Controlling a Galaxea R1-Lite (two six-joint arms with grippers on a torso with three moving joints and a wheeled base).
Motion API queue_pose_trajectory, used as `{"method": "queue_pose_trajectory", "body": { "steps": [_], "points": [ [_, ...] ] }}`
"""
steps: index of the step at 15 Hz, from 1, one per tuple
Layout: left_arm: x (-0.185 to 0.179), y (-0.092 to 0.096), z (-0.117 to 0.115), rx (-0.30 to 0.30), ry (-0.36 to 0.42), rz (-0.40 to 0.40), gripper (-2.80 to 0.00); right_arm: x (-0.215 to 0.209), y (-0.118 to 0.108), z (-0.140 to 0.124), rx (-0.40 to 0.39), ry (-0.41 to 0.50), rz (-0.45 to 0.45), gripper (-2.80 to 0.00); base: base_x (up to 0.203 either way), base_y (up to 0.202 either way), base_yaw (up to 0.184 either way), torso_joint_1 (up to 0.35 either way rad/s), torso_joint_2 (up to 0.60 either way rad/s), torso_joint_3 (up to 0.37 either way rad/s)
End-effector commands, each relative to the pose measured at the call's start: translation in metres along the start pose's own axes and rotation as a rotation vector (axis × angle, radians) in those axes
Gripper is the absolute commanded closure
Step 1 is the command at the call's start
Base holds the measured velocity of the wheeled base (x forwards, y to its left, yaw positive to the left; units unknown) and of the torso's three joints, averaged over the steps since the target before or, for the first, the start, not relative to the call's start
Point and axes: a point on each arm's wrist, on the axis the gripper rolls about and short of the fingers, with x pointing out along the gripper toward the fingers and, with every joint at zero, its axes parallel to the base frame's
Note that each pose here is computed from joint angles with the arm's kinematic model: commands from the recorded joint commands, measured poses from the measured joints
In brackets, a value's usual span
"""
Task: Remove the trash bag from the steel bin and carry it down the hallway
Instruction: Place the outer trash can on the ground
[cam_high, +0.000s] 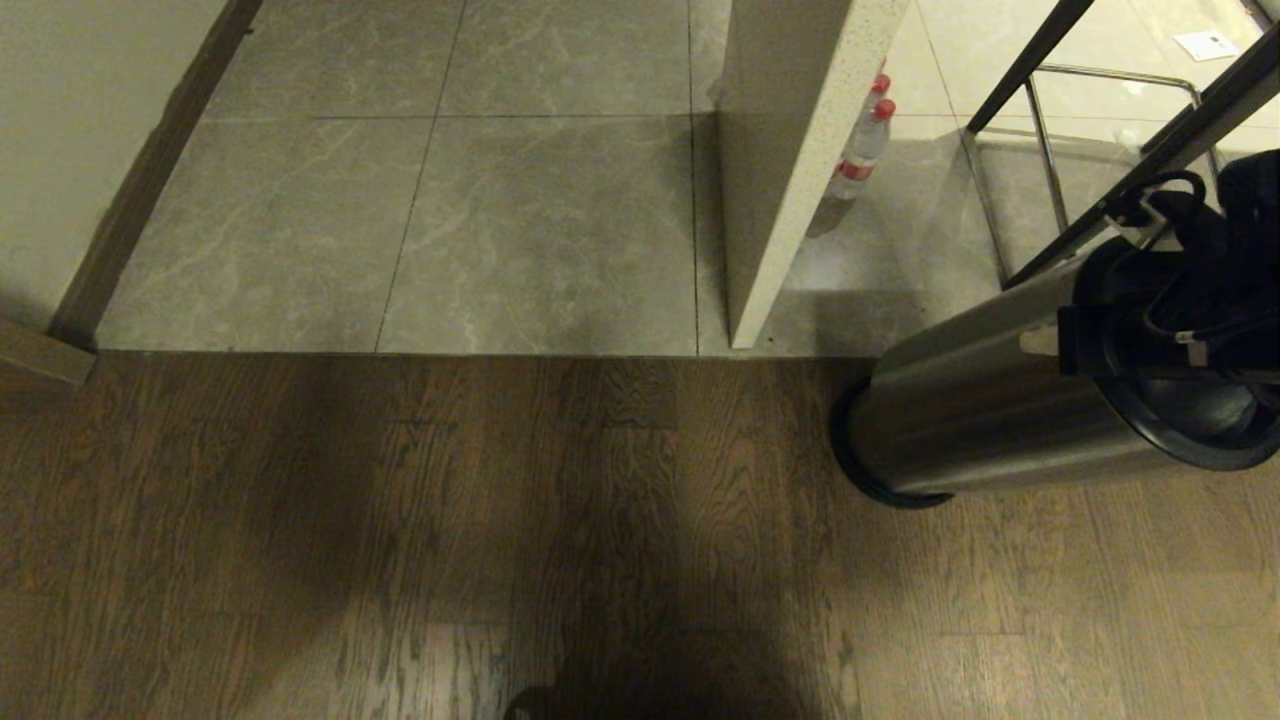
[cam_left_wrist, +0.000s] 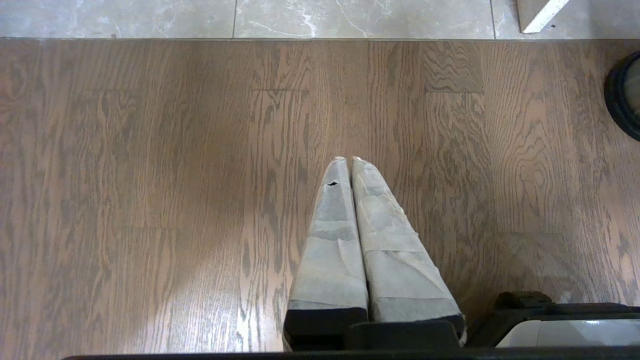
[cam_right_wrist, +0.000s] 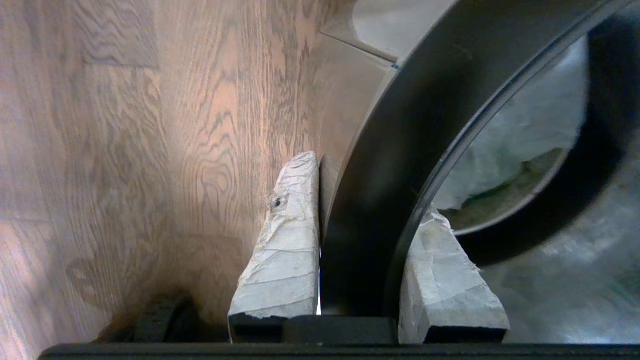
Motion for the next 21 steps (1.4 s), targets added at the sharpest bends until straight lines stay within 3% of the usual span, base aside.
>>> {"method": "queue_pose_trajectory", "body": {
  "steps": [1,3,6,9,14,21],
  "points": [
    [0.000,0.000,0.000,0.000,0.000,0.001,0.00,-0.011,0.000,0.004,0.001,-0.031,0.000,0.00,0.000,0.000,0.000,0.000,0.00,0.000],
    [0.000,0.000,0.000,0.000,0.000,0.001,0.00,-0.021,0.000,0.003,0.001,-0.007,0.001,0.00,0.000,0.000,0.000,0.000,0.00,0.000],
    [0.000,0.000,0.000,0.000,0.000,0.001,0.00,-0.077,-0.002,-0.001,0.001,0.020,0.003,0.00,0.000,0.000,0.000,0.000,0.00,0.000],
    [0.000,0.000,0.000,0.000,0.000,0.002,0.00,-0.085,-0.002,-0.001,0.001,0.031,0.003,0.00,0.000,0.000,0.000,0.000,0.00,0.000],
    [0.000,0.000,0.000,0.000,0.002,0.001,0.00,-0.184,-0.005,-0.007,0.005,-0.075,0.002,0.00,0.000,0.000,0.000,0.000,0.00,0.000],
    [0.000,0.000,0.000,0.000,0.000,0.001,0.00,-0.205,-0.006,-0.004,0.004,-0.083,-0.006,0.00,0.000,0.000,0.000,0.000,0.00,0.000]
  ]
}}
